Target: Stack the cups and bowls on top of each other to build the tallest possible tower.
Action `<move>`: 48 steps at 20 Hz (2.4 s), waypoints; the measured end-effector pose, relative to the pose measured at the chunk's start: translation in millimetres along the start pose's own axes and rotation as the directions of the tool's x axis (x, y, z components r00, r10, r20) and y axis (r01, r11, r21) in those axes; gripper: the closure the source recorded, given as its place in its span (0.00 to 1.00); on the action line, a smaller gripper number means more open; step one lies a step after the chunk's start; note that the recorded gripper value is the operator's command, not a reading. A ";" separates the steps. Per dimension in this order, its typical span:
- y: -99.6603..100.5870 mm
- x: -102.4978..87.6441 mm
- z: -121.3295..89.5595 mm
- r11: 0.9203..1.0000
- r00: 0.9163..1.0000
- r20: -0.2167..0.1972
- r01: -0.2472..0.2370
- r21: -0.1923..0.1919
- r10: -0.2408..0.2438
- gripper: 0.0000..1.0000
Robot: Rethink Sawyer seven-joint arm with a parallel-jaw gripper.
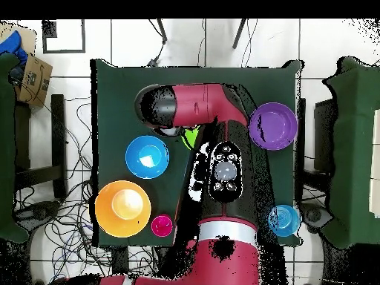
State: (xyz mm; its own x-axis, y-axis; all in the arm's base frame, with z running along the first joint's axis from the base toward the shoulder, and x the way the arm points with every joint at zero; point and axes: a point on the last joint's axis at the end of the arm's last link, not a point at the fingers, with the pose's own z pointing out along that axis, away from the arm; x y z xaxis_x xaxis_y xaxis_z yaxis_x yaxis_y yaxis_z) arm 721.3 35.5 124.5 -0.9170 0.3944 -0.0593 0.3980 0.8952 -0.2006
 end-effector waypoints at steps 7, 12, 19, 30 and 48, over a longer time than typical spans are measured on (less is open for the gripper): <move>5.0 2.5 -1.2 1.000 1.000 0.002 0.008 0.000 -0.008 1.00; 7.3 -1.4 -3.1 1.000 1.000 0.011 0.008 -0.003 -0.008 1.00; 11.9 -11.8 -1.7 1.000 1.000 0.025 0.002 -0.011 -0.002 1.00; 13.7 -12.8 6.3 1.000 1.000 0.022 0.005 -0.004 -0.004 1.00; 13.5 -13.6 2.8 1.000 1.000 -0.008 0.001 0.015 0.000 0.00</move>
State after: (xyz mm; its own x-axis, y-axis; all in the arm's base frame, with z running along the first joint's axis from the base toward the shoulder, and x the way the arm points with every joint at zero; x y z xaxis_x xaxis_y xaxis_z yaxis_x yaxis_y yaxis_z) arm 739.0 41.7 119.8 -0.9170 0.3955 -0.0515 0.3969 0.8921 -0.2157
